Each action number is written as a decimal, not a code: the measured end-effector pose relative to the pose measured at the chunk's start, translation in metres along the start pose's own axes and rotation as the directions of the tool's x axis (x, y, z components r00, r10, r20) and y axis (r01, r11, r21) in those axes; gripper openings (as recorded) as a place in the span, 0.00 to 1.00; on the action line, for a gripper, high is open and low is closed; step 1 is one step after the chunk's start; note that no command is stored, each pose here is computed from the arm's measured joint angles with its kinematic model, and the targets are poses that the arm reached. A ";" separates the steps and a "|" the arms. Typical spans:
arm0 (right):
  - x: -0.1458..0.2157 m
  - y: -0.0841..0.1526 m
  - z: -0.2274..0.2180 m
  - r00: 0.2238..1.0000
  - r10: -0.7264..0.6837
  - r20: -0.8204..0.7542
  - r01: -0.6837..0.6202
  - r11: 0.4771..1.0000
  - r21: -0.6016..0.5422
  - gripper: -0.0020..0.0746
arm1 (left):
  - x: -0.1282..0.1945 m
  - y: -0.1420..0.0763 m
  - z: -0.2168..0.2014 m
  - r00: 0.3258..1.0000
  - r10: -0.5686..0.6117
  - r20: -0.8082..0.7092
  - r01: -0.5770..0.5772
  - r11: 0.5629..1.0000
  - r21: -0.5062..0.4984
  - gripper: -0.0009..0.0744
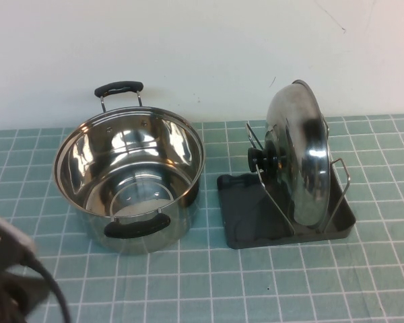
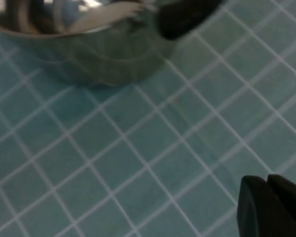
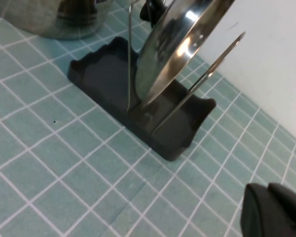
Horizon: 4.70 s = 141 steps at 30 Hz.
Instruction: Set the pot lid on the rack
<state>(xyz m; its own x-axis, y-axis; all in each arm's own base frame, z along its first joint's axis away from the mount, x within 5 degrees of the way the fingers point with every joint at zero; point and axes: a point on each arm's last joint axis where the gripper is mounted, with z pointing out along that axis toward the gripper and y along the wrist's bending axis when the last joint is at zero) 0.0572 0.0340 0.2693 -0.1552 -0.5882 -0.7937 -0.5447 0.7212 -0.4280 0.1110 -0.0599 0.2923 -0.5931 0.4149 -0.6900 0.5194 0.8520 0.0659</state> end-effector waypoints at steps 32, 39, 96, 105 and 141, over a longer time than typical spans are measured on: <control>0.005 0.008 0.000 0.997 0.074 0.037 -0.074 0.997 -0.013 0.03 | 0.095 0.004 -0.019 0.753 -0.194 0.628 0.255 0.967 -0.007 0.01; 0.005 0.008 0.000 0.997 0.074 0.037 -0.074 0.997 -0.013 0.03 | 0.095 0.004 -0.018 0.756 -0.190 0.627 0.251 0.968 -0.010 0.01; 0.006 0.010 0.000 0.997 0.077 0.028 -0.076 0.996 -0.035 0.03 | 0.137 0.010 0.030 0.763 -0.309 0.567 0.491 0.848 -0.198 0.01; 0.006 0.011 0.000 0.997 0.076 0.029 -0.075 0.997 -0.034 0.03 | 0.137 0.010 0.030 0.763 -0.309 0.567 0.491 0.848 -0.198 0.01; 0.102 0.019 0.025 0.899 0.435 0.048 -0.407 0.789 0.461 0.03 | 0.137 0.009 0.030 0.763 -0.310 0.568 0.491 0.849 -0.197 0.01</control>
<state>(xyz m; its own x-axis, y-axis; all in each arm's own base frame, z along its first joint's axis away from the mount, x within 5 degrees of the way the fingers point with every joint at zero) 0.0512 -0.0035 0.1694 -0.3370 -0.1972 -0.9206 0.0134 0.9767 -0.2141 0.0529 -0.0045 0.1766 -0.2639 -0.1287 -0.9559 0.0286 0.9896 -0.1411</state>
